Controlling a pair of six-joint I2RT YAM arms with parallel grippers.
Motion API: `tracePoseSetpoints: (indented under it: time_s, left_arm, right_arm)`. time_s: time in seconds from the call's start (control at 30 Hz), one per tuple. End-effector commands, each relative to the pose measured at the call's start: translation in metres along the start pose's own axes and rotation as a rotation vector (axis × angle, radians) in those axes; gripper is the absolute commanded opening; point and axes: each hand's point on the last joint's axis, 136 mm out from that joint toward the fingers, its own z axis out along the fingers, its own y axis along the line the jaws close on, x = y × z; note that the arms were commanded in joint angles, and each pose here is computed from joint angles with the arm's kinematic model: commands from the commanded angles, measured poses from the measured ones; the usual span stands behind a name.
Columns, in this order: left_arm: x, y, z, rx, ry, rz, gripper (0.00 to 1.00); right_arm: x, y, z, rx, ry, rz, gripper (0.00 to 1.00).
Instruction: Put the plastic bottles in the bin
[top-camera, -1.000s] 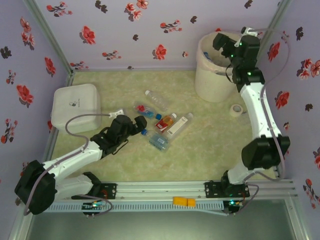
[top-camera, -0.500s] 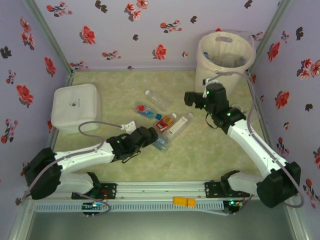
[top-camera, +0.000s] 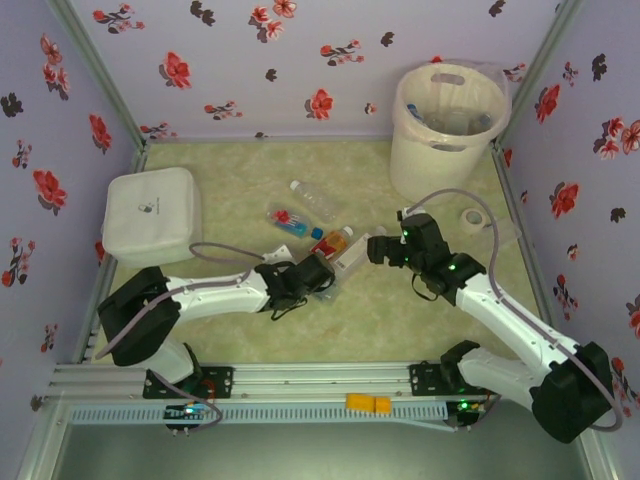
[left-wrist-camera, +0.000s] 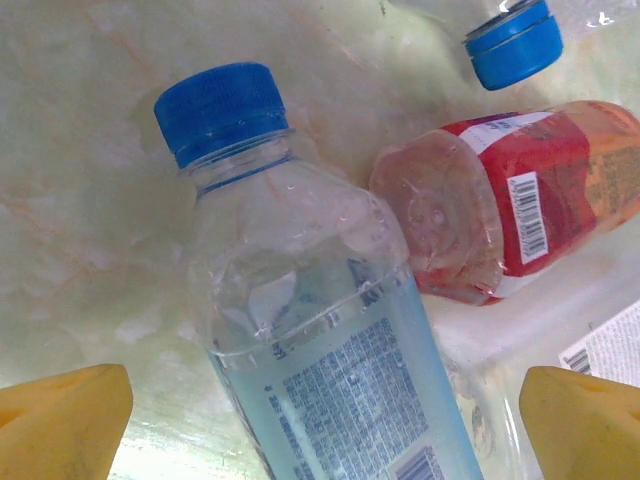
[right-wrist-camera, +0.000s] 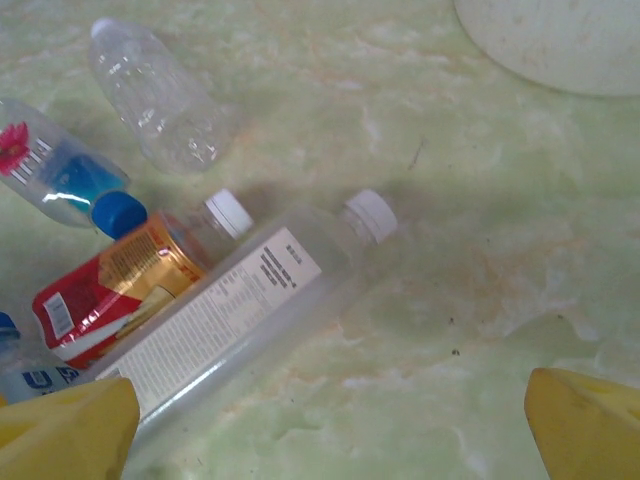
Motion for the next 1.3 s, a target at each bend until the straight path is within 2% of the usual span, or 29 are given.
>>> tracePoseSetpoints:
  time_s: [0.0,0.33,0.47,0.6,0.83,1.0,1.13,1.27]
  left_arm:
    - [-0.011,0.004,0.01,-0.038,-0.044,-0.067,1.0]
    - [-0.016,0.002,0.029,-0.064,-0.045,-0.074,1.0]
    - [-0.016,0.012,0.038,-0.083,-0.049,-0.106,0.98]
    - [-0.016,0.016,0.042,-0.069,-0.055,-0.132,0.9]
    - [-0.024,0.02,0.038,-0.099,-0.081,-0.047,0.73]
    - [-0.036,0.031,0.028,-0.082,-0.127,-0.068,0.56]
    - [-0.057,0.027,0.008,-0.012,-0.204,-0.075,0.48]
    - [-0.079,-0.01,-0.021,0.154,-0.26,-0.022,0.48]
  right_arm:
    - [-0.003,0.006,-0.003,-0.032,-0.025,0.025,1.0]
    - [-0.011,0.01,-0.006,-0.072,-0.081,0.088,1.0]
    - [-0.006,0.014,-0.005,-0.11,-0.088,0.097,1.0]
    - [-0.002,0.013,-0.004,-0.108,-0.076,0.098,1.0]
    - [0.007,0.027,0.007,-0.18,-0.03,0.117,1.0]
    - [0.019,0.051,0.012,-0.319,0.027,0.104,1.0]
    - [0.024,0.07,0.008,-0.426,0.051,0.088,1.0]
    - [0.028,0.087,0.001,-0.52,0.056,0.071,1.0]
